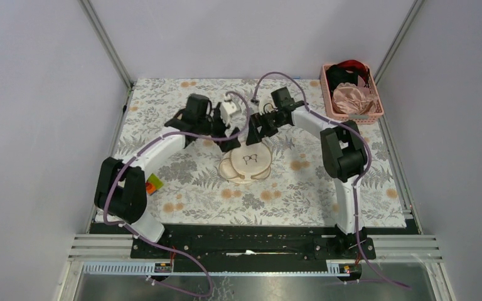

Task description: Unzip the laundry bag and remove the bra

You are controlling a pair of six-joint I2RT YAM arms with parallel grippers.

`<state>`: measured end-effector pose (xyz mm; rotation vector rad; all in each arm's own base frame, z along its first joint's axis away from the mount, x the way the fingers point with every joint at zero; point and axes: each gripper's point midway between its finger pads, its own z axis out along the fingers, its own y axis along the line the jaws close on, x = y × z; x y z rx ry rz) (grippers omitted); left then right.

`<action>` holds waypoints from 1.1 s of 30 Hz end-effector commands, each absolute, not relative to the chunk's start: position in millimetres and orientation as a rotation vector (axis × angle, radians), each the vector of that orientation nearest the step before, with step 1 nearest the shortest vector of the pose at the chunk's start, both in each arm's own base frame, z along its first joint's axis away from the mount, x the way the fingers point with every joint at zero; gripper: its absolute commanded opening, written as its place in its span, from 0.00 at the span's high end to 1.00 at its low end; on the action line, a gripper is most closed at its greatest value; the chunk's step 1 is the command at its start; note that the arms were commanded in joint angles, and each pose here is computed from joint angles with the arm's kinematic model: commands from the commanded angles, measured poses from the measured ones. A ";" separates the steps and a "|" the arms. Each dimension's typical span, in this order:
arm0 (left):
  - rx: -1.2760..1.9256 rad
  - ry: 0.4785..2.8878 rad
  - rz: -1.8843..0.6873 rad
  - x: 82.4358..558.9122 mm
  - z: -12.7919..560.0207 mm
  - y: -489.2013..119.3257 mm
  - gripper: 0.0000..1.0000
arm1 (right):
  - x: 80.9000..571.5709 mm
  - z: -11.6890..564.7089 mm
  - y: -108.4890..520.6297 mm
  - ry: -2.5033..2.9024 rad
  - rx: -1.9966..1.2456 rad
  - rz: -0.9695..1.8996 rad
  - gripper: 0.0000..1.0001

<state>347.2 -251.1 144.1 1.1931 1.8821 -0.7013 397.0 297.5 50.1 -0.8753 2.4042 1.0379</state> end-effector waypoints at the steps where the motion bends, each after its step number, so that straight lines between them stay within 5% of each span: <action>1: 0.941 1.954 -0.757 367.2 201.3 -229.4 0.01 | 428.0 153.7 278.4 2.202 -0.804 0.983 0.00; 13: 0.418 2.281 -0.440 444.5 226.4 -93.5 0.01 | 440.2 237.1 140.7 2.111 -0.458 0.784 0.00; 21: 0.250 2.407 -0.264 427.5 186.9 -12.0 0.02 | 407.0 194.8 58.7 2.201 -0.232 0.650 0.00; 33: 0.223 2.488 -0.314 391.4 142.2 -12.9 0.01 | 359.2 141.7 45.2 2.297 -0.225 0.619 0.00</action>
